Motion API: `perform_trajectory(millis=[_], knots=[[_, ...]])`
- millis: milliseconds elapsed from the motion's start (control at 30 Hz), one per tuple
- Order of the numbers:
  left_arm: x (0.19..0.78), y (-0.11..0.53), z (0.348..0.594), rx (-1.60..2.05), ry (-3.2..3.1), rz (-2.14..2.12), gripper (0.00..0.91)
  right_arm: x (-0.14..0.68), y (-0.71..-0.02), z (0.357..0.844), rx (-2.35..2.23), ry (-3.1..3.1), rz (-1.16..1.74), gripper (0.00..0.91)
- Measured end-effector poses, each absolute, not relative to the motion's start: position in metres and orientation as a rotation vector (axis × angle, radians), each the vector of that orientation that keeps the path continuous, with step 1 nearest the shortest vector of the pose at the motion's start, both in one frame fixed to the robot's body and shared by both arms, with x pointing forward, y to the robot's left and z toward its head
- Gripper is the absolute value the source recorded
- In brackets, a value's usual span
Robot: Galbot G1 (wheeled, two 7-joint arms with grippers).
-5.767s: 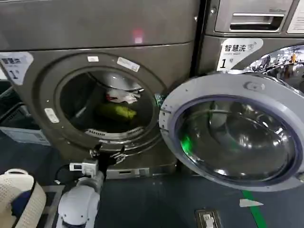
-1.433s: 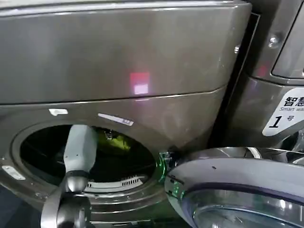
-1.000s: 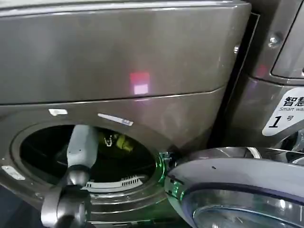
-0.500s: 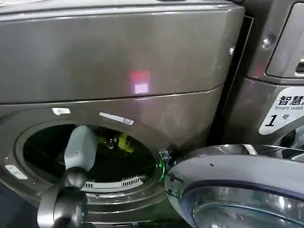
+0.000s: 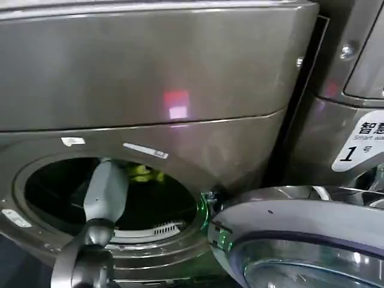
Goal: Grasp the clothes from the dryer.
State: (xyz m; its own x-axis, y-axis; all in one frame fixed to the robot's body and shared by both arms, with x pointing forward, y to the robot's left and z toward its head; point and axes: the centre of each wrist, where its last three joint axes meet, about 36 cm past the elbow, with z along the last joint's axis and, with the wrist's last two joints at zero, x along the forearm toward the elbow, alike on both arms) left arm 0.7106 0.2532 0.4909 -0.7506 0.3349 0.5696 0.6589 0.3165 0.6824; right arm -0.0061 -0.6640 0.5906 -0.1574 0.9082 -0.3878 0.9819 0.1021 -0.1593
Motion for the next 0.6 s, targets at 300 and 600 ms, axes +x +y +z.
perform_trajectory(millis=[300,600], knots=[[0.685,0.217,0.498,-0.345,-2.821,-0.964,0.0,-0.009,-0.662,0.586,1.9,2.151,-0.562,0.907],[0.667,0.2,0.483,-0.058,-2.965,-0.469,0.0,-0.02,-0.662,0.587,1.935,2.112,-0.559,0.907]])
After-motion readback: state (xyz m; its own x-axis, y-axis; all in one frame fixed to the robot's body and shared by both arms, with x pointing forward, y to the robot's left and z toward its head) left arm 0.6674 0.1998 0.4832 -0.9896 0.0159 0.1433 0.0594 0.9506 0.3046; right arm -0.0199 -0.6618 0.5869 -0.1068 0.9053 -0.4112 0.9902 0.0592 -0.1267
